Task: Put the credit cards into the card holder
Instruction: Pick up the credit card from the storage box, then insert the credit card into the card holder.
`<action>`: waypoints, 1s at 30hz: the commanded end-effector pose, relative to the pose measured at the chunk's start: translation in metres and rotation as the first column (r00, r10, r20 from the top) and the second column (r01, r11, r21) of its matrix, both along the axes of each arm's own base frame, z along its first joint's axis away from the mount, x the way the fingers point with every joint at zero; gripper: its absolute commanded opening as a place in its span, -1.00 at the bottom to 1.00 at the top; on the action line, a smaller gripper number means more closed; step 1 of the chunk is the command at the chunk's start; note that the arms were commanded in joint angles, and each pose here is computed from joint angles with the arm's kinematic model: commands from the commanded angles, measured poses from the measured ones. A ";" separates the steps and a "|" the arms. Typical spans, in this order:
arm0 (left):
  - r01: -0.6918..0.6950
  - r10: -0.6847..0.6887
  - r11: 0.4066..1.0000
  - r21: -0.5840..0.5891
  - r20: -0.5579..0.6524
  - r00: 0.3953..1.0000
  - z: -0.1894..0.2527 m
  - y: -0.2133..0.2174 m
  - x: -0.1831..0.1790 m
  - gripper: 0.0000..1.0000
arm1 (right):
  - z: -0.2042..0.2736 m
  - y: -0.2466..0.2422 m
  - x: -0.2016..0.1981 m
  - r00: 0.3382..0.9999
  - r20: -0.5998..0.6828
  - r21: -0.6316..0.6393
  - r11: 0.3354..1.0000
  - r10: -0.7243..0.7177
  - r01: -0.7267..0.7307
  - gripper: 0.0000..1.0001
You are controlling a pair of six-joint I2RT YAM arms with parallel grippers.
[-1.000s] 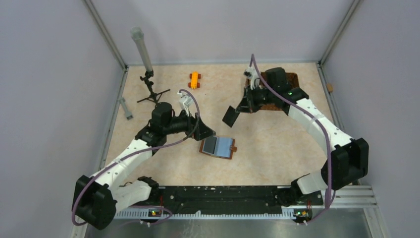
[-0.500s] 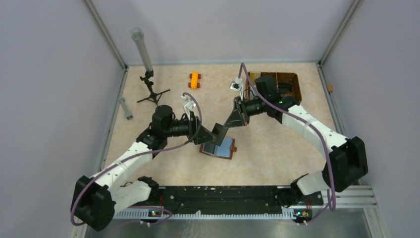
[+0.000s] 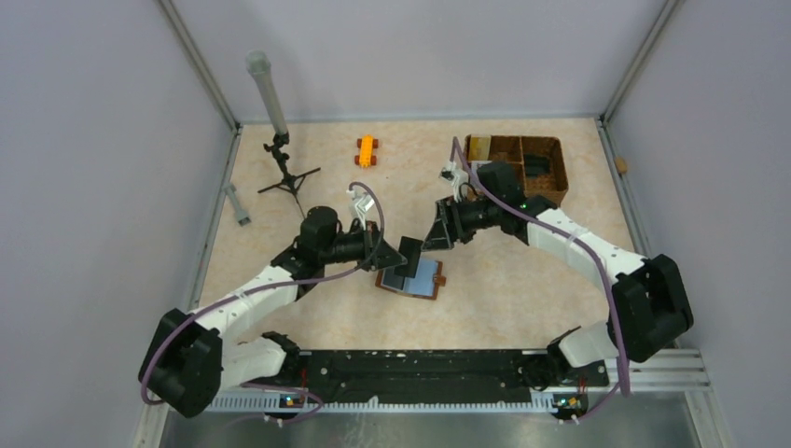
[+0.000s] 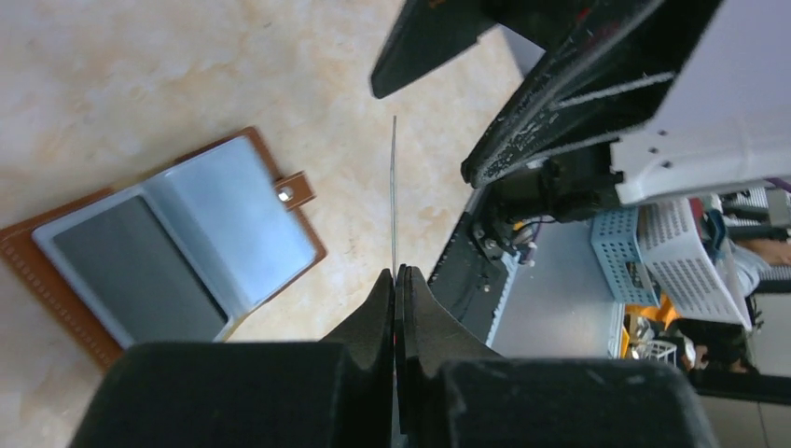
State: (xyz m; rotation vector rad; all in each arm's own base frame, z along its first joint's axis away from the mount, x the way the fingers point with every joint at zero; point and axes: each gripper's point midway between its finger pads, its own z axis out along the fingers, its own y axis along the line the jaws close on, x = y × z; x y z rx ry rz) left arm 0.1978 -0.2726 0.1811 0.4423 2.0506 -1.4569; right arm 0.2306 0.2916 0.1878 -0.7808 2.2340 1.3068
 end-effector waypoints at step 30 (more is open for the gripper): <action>-0.136 0.198 0.968 0.213 -0.306 0.931 -0.102 0.019 0.032 -1.00 | -0.166 -0.035 -0.011 0.769 -0.264 -0.336 0.803 -0.582 0.492 -0.28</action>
